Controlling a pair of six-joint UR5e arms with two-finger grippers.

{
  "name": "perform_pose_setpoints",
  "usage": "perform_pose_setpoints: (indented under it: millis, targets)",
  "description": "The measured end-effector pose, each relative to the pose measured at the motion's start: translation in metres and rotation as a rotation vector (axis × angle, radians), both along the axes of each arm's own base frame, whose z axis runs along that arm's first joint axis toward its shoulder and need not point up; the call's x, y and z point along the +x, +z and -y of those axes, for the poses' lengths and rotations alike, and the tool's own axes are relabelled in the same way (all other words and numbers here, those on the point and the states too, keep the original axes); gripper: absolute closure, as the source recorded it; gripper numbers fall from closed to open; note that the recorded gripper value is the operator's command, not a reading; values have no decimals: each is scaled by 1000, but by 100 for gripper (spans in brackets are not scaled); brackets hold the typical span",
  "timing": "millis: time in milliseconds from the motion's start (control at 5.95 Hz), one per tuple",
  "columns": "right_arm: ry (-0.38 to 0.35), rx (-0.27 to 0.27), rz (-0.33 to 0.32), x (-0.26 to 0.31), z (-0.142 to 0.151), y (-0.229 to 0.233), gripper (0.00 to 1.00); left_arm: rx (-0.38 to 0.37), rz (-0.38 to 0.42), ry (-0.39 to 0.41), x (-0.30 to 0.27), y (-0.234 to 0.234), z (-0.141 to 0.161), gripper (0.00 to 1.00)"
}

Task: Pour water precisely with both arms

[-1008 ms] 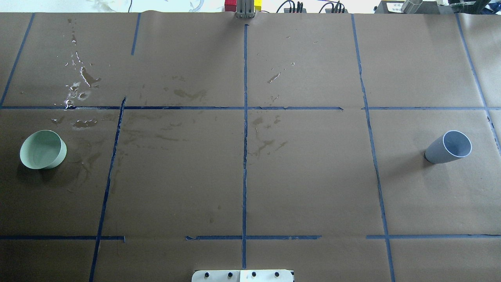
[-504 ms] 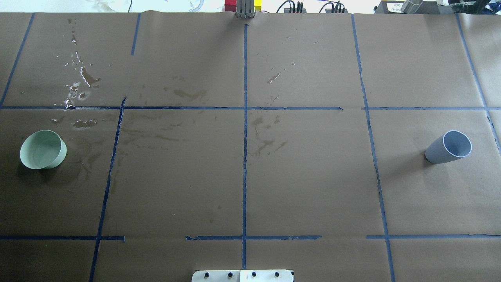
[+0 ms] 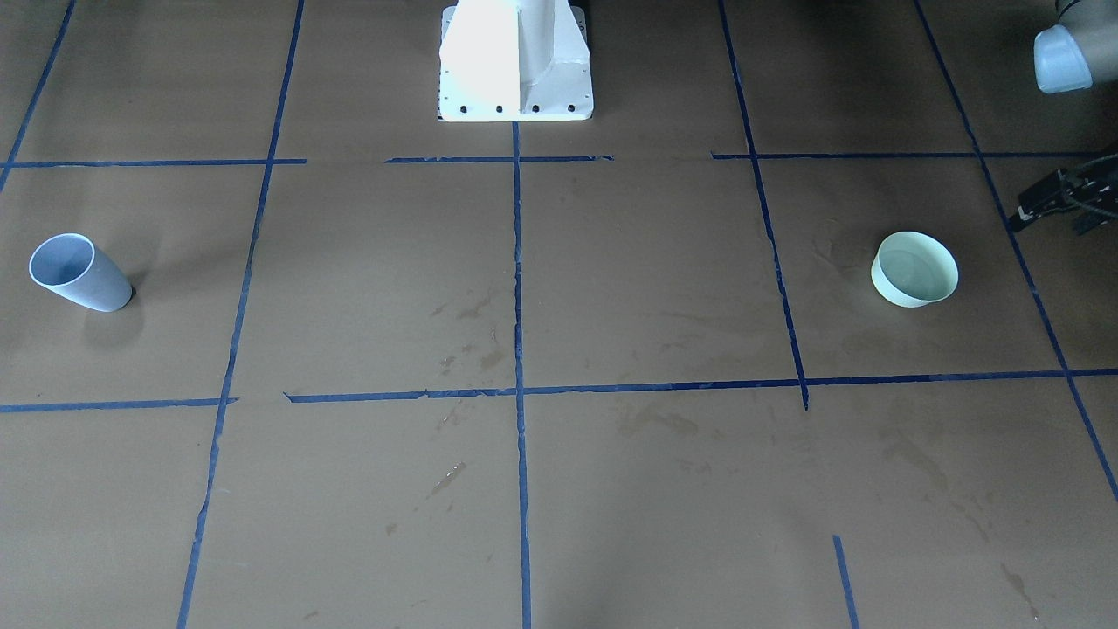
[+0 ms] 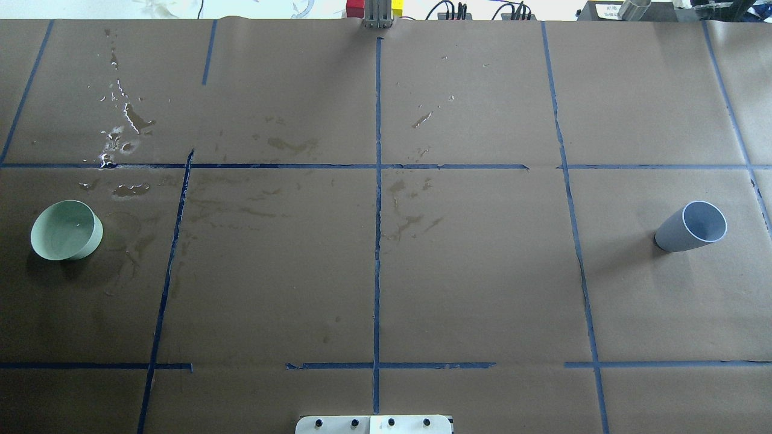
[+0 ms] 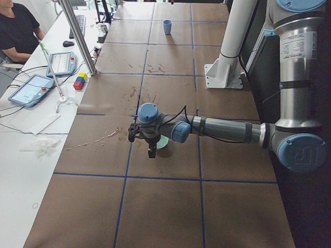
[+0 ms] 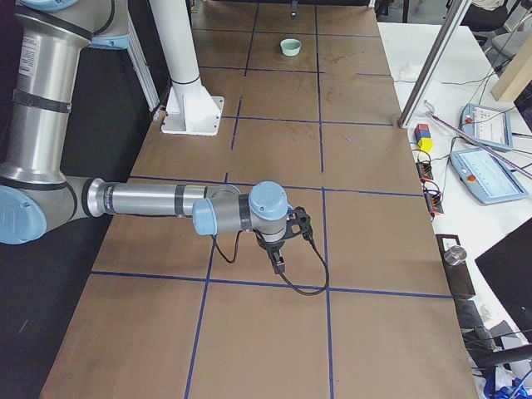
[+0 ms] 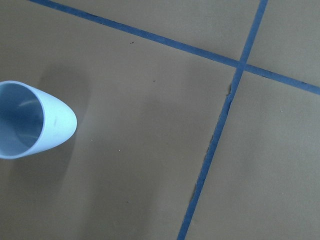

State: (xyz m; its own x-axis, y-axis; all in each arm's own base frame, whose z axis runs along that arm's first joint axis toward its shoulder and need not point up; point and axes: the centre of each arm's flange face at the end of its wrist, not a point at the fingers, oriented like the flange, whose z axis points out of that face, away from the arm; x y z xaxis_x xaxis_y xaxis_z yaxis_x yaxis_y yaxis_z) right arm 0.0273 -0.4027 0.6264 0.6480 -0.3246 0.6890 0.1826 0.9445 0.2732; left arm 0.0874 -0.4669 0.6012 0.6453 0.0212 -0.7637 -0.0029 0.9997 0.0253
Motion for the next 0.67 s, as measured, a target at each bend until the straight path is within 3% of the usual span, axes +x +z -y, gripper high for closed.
perform_pose_setpoints:
  millis: [504, 672]
  targets:
    - [2, -3, 3, 0, 0, 0, 0, -26, -19, 30, 57, 26, 3, 2]
    - [1, -4, 3, -1, 0, 0, 0, -34, -17, 55, 71, 32, 0, 10]
